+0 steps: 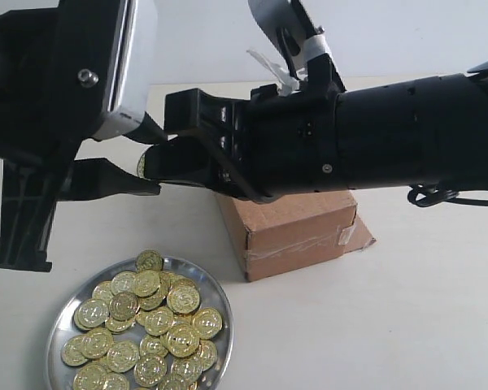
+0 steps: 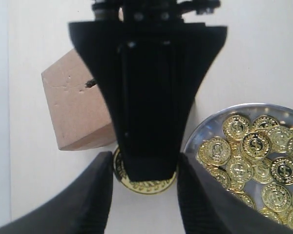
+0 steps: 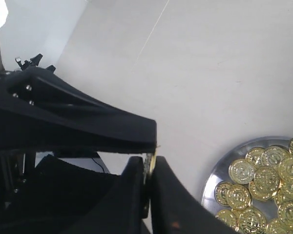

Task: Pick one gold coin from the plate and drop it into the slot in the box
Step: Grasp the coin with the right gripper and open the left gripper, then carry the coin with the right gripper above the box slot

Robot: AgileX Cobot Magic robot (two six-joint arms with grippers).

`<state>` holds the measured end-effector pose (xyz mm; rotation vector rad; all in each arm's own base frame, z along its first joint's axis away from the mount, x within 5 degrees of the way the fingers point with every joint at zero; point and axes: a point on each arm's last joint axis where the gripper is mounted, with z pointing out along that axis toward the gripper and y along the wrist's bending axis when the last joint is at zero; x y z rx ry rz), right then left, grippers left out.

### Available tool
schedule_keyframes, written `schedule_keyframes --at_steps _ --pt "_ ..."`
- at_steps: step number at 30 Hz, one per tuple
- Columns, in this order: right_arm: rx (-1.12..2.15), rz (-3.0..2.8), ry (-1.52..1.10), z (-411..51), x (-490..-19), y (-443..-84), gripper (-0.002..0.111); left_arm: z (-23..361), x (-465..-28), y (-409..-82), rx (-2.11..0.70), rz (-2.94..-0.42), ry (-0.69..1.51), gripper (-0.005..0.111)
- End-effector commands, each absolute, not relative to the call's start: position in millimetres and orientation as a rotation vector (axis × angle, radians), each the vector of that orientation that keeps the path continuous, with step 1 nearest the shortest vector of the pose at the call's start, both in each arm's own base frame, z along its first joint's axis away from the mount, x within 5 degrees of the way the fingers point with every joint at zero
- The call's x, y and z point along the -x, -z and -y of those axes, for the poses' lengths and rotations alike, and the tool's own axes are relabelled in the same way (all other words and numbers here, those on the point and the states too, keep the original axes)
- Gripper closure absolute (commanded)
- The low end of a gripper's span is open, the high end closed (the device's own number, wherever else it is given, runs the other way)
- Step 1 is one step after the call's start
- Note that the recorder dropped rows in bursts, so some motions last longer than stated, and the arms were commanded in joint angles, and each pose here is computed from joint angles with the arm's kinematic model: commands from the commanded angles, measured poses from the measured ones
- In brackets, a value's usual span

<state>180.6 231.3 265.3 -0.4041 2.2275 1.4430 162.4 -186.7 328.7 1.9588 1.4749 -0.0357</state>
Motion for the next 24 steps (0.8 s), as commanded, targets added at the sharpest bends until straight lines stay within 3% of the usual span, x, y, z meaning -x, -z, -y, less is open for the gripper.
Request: schedule_keyframes --at_steps 1,4,8,10,12,17,24 --pt "0.458 -2.209 -1.431 -232.4 -179.9 -266.6 0.108 187.3 -160.0 -331.3 -1.945 -1.471 0.056 0.079" --pt "0.439 -2.212 -1.401 -231.3 -181.9 -266.0 0.108 186.7 -160.5 -331.1 -1.952 -1.468 0.043 0.079" --pt "0.371 -2.210 -1.285 -226.0 -189.1 -265.7 0.108 179.0 -164.4 -330.0 -1.972 -1.499 -0.072 0.043" --pt "0.338 -2.212 -1.230 -223.6 -192.8 -264.5 0.108 175.2 -164.9 -332.8 -1.945 -1.516 -0.108 0.034" --pt "0.302 -2.216 -1.146 -220.0 -197.8 -262.2 0.108 170.2 -163.2 -337.3 -1.915 -1.534 -0.131 0.034" --pt "0.220 -2.187 -0.775 -202.0 -217.3 -255.0 0.108 156.8 -152.2 -351.7 -1.746 -1.655 -0.070 0.053" --pt "0.330 -2.189 -0.512 -206.8 -240.1 -232.5 0.108 140.3 -137.4 -361.7 -1.591 -1.813 0.009 0.105"
